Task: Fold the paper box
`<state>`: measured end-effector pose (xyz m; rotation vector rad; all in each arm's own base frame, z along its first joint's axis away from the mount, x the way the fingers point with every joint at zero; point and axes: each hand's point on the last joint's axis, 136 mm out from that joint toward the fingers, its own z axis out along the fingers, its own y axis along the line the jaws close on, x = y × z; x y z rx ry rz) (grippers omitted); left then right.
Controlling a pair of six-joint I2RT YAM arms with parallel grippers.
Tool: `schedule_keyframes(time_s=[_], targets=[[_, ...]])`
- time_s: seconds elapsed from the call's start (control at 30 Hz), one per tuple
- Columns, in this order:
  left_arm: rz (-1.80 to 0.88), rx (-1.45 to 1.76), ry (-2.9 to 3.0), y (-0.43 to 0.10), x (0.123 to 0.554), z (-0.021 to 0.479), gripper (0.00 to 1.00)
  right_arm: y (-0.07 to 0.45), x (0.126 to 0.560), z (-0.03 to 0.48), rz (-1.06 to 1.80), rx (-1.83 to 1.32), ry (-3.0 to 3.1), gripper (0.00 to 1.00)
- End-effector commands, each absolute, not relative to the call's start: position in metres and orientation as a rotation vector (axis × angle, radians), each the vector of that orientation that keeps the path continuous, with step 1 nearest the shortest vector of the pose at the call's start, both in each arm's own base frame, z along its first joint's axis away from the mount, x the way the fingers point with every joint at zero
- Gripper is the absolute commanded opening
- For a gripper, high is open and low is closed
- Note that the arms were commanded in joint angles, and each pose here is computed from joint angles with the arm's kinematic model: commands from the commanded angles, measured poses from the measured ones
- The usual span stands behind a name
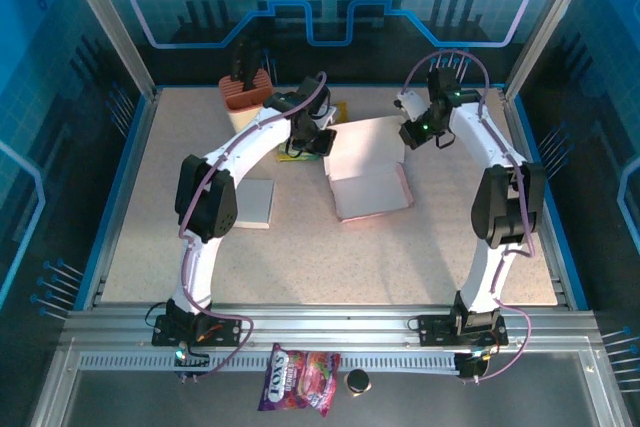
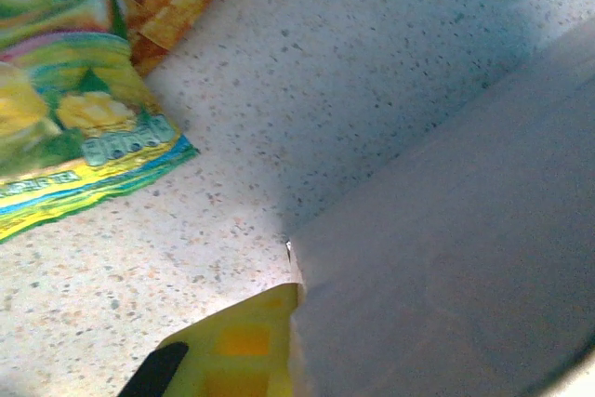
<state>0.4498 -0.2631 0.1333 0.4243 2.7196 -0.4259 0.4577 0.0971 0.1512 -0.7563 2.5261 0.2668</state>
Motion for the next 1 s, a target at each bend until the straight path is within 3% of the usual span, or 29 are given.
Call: schedule_keyframes(time_s=[0.0, 0.4, 0.97], targets=[[-0.382, 0.359, 2.654, -0.270, 0.465, 0.153, 0.00, 0.110, 0.459, 0.182, 0.245, -0.623, 2.437, 0.00], [-0.529, 0.139, 2.480, -0.294, 0.508, 0.179, 0.00, 0.129, 0.460, 0.206, 0.251, -0.235, 2.150, 0.00], [-0.781, 0.262, 2.280, -0.328, 0.476, 0.171, 0.00, 0.121, 0.429, 0.188, 0.250, -0.127, 1.923, 0.00]])
